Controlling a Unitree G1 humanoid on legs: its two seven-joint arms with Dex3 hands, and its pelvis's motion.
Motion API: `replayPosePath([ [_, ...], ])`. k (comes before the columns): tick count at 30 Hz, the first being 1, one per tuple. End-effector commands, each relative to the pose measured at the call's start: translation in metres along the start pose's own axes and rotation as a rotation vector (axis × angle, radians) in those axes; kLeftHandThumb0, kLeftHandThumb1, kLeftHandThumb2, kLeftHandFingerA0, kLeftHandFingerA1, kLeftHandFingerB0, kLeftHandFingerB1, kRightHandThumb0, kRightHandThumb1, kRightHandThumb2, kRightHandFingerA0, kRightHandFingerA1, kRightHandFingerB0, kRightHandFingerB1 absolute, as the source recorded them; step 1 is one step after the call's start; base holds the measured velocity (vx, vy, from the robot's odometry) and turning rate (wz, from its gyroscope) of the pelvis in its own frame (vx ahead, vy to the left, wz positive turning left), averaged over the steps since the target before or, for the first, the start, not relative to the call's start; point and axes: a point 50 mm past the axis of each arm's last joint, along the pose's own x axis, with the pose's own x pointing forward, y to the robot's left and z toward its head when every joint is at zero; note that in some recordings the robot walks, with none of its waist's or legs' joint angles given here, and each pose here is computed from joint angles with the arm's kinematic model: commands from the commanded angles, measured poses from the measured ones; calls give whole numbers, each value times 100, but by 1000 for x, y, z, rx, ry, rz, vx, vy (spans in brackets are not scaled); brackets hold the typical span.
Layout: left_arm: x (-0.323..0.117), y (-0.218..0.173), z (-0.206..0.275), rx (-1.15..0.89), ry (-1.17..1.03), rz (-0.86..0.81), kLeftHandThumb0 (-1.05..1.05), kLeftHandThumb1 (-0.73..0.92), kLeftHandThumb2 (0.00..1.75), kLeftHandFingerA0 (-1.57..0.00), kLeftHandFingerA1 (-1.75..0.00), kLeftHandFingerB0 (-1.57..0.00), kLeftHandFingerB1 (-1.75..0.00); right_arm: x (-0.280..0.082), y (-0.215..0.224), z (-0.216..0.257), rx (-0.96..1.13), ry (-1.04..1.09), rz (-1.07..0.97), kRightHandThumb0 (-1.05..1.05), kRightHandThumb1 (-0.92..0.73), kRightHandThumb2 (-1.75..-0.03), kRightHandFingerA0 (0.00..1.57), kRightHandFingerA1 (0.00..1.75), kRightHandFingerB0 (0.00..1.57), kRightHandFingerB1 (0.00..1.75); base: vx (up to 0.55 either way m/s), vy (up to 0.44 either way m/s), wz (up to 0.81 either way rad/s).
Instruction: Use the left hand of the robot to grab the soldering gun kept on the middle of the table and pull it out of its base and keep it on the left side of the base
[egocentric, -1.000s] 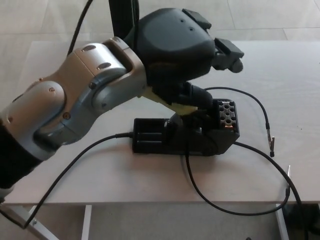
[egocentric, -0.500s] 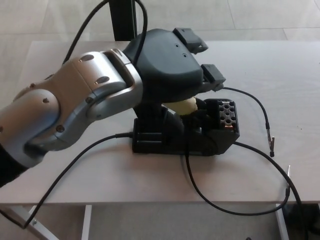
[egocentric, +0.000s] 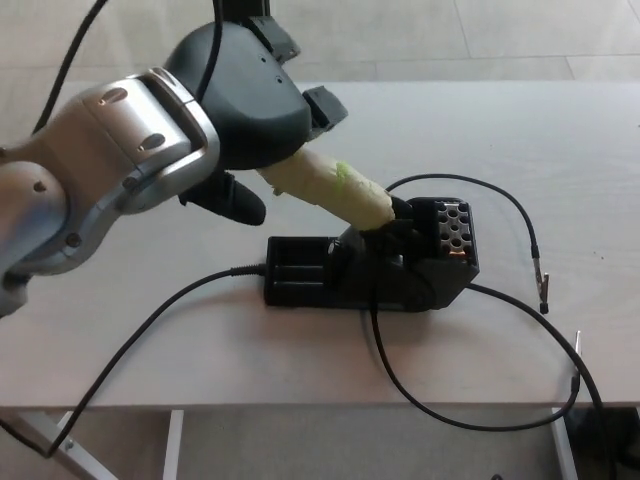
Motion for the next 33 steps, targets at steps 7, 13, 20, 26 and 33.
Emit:
replayPosePath([
  [7,-3,-41,-9,100,104,41,-75,83,66,-3,-45,-7,-30,-3,-14,19,-83,-66,-20,-39,-52,-86,44,66,35,51,0,0,0],
  [13,-2,-44,4,77,66,80,-77,81,65,-13,-53,-6,-33,-3,-14,22,-90,-81,-22,-40,-51,-87,46,68,37,52,0,0,0],
  [20,0,-40,8,15,50,123,-74,82,65,-21,-50,-10,-31,-3,-16,25,-84,-84,-20,-35,-66,-59,45,62,44,36,0,0,0],
  [26,2,-34,10,-107,6,193,-70,80,64,-49,-57,-16,-34,-3,-18,26,-90,-82,-23,-36,-66,-59,45,60,44,36,0,0,0],
  [33,2,-29,15,-301,-127,558,-11,50,84,-104,-175,-36,-57,-3,-19,29,-104,-86,-19,-51,-52,-88,50,66,39,52,0,0,0],
])
